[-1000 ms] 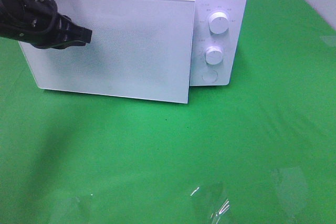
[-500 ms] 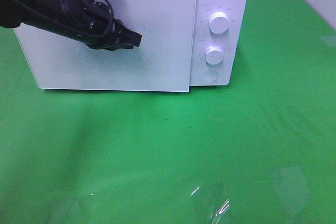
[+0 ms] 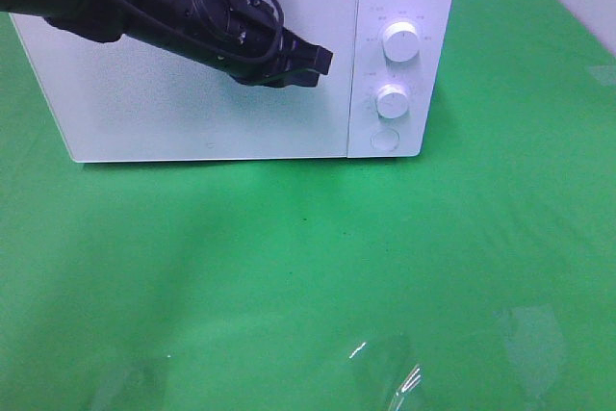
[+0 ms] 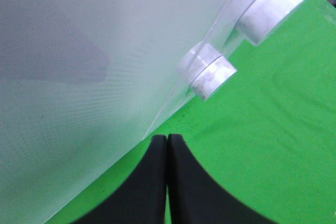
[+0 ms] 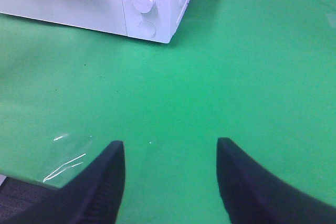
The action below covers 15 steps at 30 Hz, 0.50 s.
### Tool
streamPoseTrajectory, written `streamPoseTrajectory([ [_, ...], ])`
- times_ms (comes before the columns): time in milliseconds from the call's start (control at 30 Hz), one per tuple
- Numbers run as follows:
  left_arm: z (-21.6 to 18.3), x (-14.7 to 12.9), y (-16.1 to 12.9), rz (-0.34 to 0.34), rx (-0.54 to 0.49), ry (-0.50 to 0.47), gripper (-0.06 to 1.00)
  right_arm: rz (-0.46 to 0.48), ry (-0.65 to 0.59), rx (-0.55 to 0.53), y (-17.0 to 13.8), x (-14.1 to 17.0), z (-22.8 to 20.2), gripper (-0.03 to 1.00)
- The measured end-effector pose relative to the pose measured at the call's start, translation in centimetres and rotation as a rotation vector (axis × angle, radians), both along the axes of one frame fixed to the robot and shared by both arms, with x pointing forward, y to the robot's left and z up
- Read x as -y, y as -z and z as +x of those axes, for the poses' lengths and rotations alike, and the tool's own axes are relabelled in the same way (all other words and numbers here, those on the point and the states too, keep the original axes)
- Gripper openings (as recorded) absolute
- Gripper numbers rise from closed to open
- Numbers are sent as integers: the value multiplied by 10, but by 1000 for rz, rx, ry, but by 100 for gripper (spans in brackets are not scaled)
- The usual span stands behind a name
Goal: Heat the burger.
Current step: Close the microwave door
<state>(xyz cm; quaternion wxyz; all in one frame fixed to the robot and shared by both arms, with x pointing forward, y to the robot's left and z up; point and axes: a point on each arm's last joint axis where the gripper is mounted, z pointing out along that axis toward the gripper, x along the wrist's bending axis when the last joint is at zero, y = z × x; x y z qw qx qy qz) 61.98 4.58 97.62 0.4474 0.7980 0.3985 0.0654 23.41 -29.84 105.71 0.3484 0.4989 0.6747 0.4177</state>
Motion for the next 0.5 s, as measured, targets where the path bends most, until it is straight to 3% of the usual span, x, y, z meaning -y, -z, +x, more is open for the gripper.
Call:
streamPoseTrajectory([
  [200,-3,7,-5,9,18,52,0,0,0,0,0,0,0,51],
  [267,-8,7,-11,57,49,128,0,0,0,0,0,0,0,51],
  [500,-16,0,-26,138,24,182,0,0,0,0,0,0,0,51],
])
